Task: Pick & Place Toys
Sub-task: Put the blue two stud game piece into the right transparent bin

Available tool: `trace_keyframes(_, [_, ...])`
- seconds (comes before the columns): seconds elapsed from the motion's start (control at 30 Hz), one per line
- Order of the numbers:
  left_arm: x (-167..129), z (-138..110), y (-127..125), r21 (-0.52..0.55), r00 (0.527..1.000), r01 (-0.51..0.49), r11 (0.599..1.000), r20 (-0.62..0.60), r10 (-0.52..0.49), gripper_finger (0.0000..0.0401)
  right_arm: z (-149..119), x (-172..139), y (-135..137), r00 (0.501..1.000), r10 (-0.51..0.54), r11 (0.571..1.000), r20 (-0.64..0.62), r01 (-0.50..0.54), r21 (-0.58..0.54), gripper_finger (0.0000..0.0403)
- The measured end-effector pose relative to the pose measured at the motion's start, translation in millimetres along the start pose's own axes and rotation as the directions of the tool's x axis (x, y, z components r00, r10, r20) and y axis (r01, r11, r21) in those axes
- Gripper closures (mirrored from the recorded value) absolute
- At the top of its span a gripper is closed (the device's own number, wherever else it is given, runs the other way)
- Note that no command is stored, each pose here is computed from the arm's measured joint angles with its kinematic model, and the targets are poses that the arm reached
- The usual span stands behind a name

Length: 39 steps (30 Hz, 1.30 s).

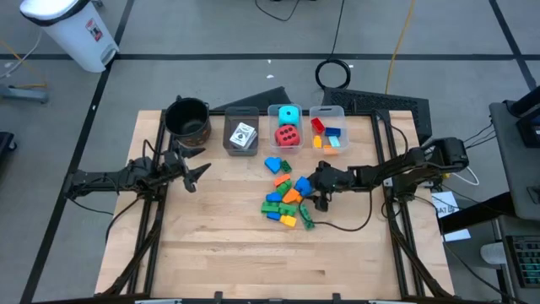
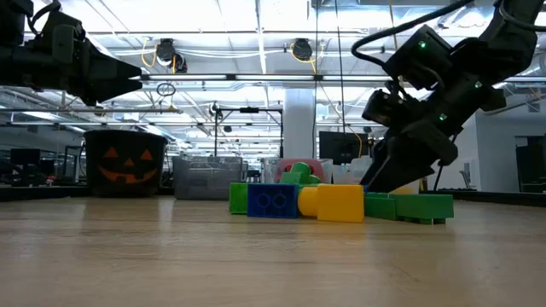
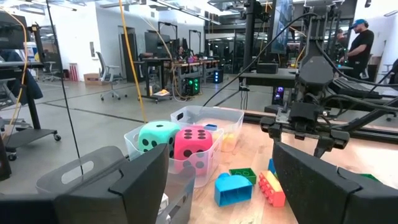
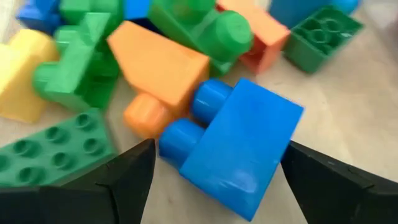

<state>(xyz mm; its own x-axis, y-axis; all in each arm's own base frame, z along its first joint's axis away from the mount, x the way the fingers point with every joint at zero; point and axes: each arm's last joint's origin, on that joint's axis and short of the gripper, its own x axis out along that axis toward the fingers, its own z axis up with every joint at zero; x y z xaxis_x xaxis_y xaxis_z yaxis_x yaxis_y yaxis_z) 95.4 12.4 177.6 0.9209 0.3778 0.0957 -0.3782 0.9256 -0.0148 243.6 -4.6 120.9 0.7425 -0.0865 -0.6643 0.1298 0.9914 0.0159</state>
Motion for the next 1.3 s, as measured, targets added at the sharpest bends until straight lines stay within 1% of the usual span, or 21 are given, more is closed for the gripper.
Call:
trace_keyframes(0.1, [0.0,-0.1,0.0,0.0,1.0,0.0,1.0,-0.001,0.0,0.0109,-0.7,0.0,-2.2,0.998,-0.057,0.998,-0.004,0.057,0.001,0.0094])
trace_keyframes(0.17, [0.0,0.0,0.0,0.0,1.0,0.0,1.0,0.0,0.0,0.0109,-1.2,0.1,-3.6,0.998,-0.059,0.998,-0.011,0.059,0.013,0.0104])
trace_keyframes(0.3, [0.0,-0.1,0.0,0.0,1.0,0.0,1.0,0.0,0.0,0.0109,-2.0,0.0,-4.3,0.998,-0.06,0.998,-0.02,0.061,0.029,0.0137])
trace_keyframes(0.43, [0.0,0.0,0.0,0.0,1.0,0.0,1.0,0.0,0.0,0.0109,-1.5,-0.2,-4.2,0.998,-0.057,0.998,-0.02,0.057,0.001,0.0175])
trace_keyframes(0.53, [0.0,0.0,0.0,0.0,1.0,0.0,1.0,0.0,0.0,0.0109,-5.1,0.2,-4.4,0.997,-0.059,0.998,-0.047,0.058,-0.023,0.02])
trace_keyframes(0.73, [0.0,0.0,0.0,0.0,1.0,0.0,1.0,0.0,0.0,0.0109,-4.9,0.0,-4.4,0.997,-0.059,0.998,-0.049,0.057,-0.036,0.0268])
trace_keyframes(0.9, [0.0,-0.2,0.0,0.0,1.0,0.0,1.0,-0.001,0.0,0.0109,-4.4,0.0,-4.4,0.997,-0.058,0.995,-0.044,0.055,-0.079,0.0329])
trace_keyframes(0.97, [0.0,-0.2,0.0,0.0,1.0,0.0,1.0,-0.001,0.0,0.0109,-4.1,0.0,-4.4,0.997,-0.058,0.995,-0.041,0.054,-0.084,0.0351])
trace_keyframes(1.1, [0.0,0.0,0.0,0.0,1.0,0.0,1.0,0.0,0.0,0.0109,-4.2,0.0,-4.3,0.998,-0.056,0.99,-0.041,0.05,-0.135,0.0389])
trace_keyframes(1.17, [0.0,-0.1,0.0,0.0,1.0,0.0,1.0,0.0,0.0,0.0109,-4.1,0.1,-3.8,0.998,-0.037,0.988,-0.042,0.03,-0.151,0.0399])
trace_keyframes(1.3, [0.0,0.0,0.0,0.0,1.0,0.0,1.0,0.0,0.0,0.0109,-1.4,0.2,-2.3,1.0,0.007,0.979,-0.017,-0.011,-0.204,0.0398])
